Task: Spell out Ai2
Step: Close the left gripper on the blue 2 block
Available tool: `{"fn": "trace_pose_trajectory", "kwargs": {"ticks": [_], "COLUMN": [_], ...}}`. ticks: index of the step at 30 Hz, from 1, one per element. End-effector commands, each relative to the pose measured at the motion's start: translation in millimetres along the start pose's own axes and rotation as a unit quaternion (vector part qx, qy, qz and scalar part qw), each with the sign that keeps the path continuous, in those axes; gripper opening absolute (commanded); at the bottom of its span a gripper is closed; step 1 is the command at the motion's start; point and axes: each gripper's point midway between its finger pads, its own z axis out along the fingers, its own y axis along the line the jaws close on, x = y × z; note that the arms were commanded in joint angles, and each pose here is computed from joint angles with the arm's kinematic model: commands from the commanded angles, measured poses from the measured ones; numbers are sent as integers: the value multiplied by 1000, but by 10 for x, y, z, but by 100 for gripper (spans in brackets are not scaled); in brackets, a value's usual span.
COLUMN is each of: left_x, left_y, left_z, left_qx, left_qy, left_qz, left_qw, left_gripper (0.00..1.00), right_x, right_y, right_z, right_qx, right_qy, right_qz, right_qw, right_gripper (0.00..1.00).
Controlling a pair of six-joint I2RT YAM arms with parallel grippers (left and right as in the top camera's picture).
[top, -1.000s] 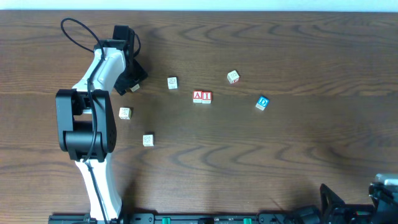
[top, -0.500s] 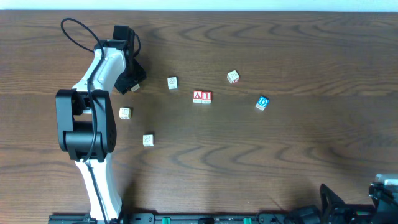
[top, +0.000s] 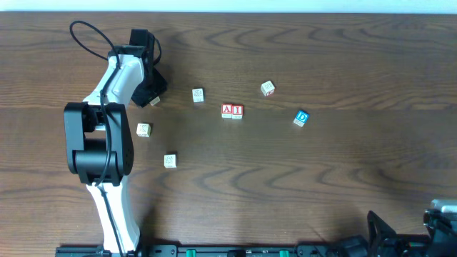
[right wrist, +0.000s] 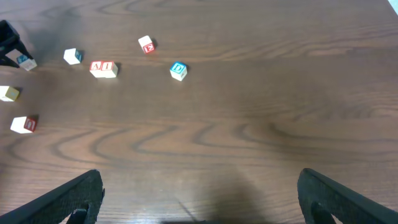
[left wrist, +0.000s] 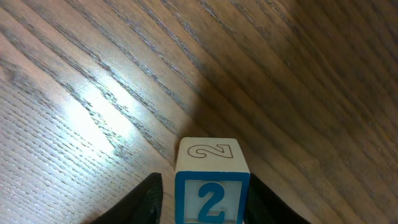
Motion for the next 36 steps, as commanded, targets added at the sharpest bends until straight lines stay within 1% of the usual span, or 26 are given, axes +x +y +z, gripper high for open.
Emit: {"fn": "trace_pose_trajectory", "kwargs": {"ticks": [1, 6, 8, 16, 19, 24, 27, 31, 36], "left_x": [-21, -21, -21, -20, -20, -10, 1, 28, 108], "left_y": [8, 8, 8, 8, 8, 17, 26, 39, -54], "left_z": [10, 10, 10, 10, 10, 10, 10, 9, -4], "left_qx": [-1, -1, -1, -1, -1, -2, -4, -7, 19], "left_qy": [0, 0, 0, 0, 0, 2, 4, 10, 33], "left_qz": [1, 1, 1, 1, 1, 1, 1, -4, -3], "left_qw": [1000, 1000, 1000, 1000, 1000, 1000, 1000, 1000, 999], "left_gripper": [39, 36, 33, 32, 28, 27, 21, 6, 5], "right_x": [5, 5, 5, 5, 5, 5, 5, 5, 5], "right_y": [-5, -5, -5, -5, -5, -5, -5, -5, -5], "right_z": [-3, -3, -3, -3, -3, -3, -3, -3, -3], "right_qx": [0, 0, 0, 0, 0, 0, 0, 0, 0], "right_qy": [0, 0, 0, 0, 0, 0, 0, 0, 0], "right_qz": [-2, -2, -2, -2, -2, -2, -2, -2, -2], "right_qw": [1000, 1000, 1000, 1000, 1000, 1000, 1000, 1000, 1000], "right_gripper": [99, 99, 99, 99, 99, 99, 99, 99, 99]}}
